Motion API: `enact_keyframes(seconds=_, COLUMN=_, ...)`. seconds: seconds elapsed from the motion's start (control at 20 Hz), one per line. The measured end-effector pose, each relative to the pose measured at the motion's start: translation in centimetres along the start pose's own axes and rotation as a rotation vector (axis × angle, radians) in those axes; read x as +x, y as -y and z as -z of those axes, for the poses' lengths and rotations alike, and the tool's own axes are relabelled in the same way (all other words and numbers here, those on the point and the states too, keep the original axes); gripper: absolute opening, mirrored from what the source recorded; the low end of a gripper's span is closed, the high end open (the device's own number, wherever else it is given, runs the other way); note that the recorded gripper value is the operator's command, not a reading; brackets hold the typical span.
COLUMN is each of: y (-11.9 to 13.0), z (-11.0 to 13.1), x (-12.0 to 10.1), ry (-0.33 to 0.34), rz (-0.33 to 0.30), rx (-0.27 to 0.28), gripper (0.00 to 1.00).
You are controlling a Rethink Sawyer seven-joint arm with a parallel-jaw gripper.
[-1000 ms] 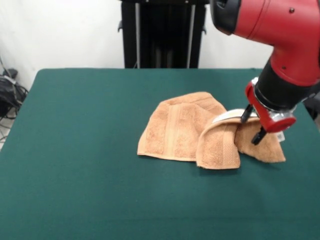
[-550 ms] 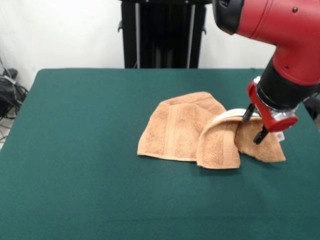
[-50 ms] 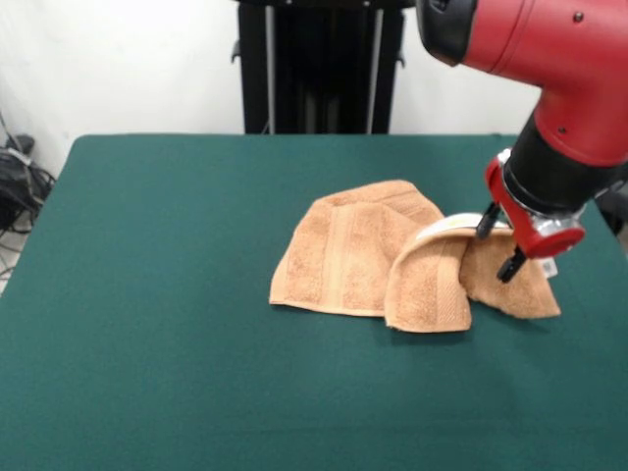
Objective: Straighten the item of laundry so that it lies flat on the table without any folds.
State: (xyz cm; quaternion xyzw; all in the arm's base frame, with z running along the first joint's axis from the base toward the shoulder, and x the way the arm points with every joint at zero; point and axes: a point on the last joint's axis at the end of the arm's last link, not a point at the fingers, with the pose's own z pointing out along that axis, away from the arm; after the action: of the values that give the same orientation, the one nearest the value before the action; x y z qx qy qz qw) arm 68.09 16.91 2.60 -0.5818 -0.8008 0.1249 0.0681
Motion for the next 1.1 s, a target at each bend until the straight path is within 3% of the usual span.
enact_keyframes(seconds=0.3, y=0.4, z=1.7, x=-2.6, ry=-0.013, rz=-0.04, rx=-0.019, gripper=1.0)
enact_keyframes(seconds=0.6, y=0.8, z=3.3, x=-8.2, ry=-0.033, rz=-0.118, rx=-0.069, gripper=1.0)
enact_keyframes(seconds=0.75, y=1.3, z=3.9, x=-12.2, ry=-0.024, rz=-0.16, rx=-0.103, gripper=1.0)
enact_keyframes(seconds=1.1, y=1.5, z=4.3, x=-16.4, ry=-0.021, rz=-0.191, rx=-0.183, gripper=1.0)
